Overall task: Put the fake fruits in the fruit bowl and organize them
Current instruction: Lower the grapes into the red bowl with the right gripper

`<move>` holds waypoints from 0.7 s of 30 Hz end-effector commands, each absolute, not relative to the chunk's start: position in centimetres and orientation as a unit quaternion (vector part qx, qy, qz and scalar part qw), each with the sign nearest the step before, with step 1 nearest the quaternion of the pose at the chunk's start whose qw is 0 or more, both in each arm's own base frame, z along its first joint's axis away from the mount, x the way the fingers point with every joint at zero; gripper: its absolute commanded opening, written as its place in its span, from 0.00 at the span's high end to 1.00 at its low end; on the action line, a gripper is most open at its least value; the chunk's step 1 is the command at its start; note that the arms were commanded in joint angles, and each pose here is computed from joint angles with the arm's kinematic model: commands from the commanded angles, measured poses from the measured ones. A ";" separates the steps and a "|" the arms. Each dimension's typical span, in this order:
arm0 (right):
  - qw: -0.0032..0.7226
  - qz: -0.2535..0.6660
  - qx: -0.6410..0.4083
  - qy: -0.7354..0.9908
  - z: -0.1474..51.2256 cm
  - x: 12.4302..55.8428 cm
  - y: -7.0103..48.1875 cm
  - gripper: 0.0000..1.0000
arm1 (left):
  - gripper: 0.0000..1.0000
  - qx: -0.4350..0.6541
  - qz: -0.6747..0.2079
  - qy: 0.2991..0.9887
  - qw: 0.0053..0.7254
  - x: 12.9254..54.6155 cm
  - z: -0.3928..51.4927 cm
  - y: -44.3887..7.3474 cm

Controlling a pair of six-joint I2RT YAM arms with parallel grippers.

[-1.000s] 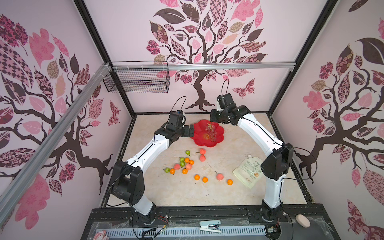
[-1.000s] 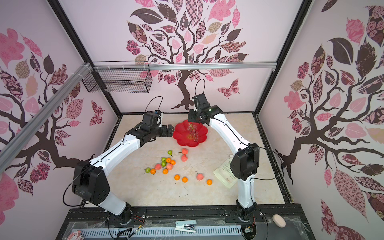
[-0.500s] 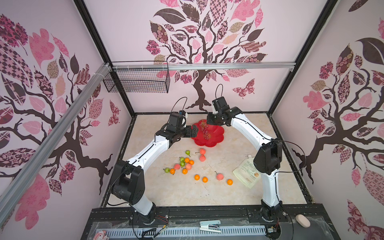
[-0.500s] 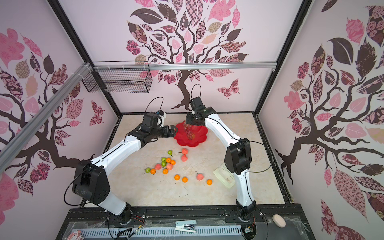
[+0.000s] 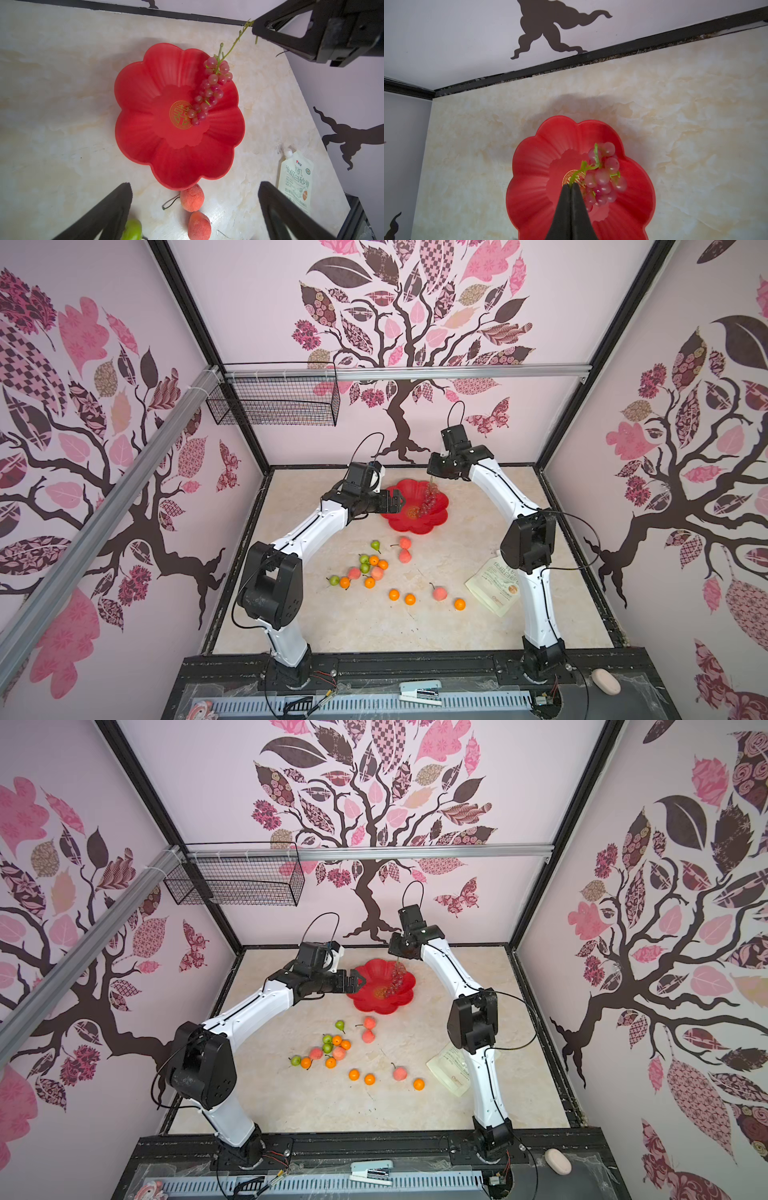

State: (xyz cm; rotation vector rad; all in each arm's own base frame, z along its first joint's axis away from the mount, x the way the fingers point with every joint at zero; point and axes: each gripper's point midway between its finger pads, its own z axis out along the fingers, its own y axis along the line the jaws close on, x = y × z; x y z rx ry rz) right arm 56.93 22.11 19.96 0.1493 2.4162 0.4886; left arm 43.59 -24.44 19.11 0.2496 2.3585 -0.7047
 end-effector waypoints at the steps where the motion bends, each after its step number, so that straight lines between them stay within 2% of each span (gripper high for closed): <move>1: 0.318 0.194 0.055 0.926 18.9 57.8 22.5 1.00 | 0.01 0.113 -0.280 0.896 0.325 43.7 19.8 -25.3; 15: 0.307 0.186 0.060 0.931 16.9 58.4 22.2 1.00 | 0.01 0.122 -0.297 0.896 0.308 43.1 18.4 -25.9; 21: 0.313 0.183 0.061 0.930 17.6 58.3 22.0 0.85 | 0.01 0.125 -0.298 0.894 0.310 42.8 18.6 -25.9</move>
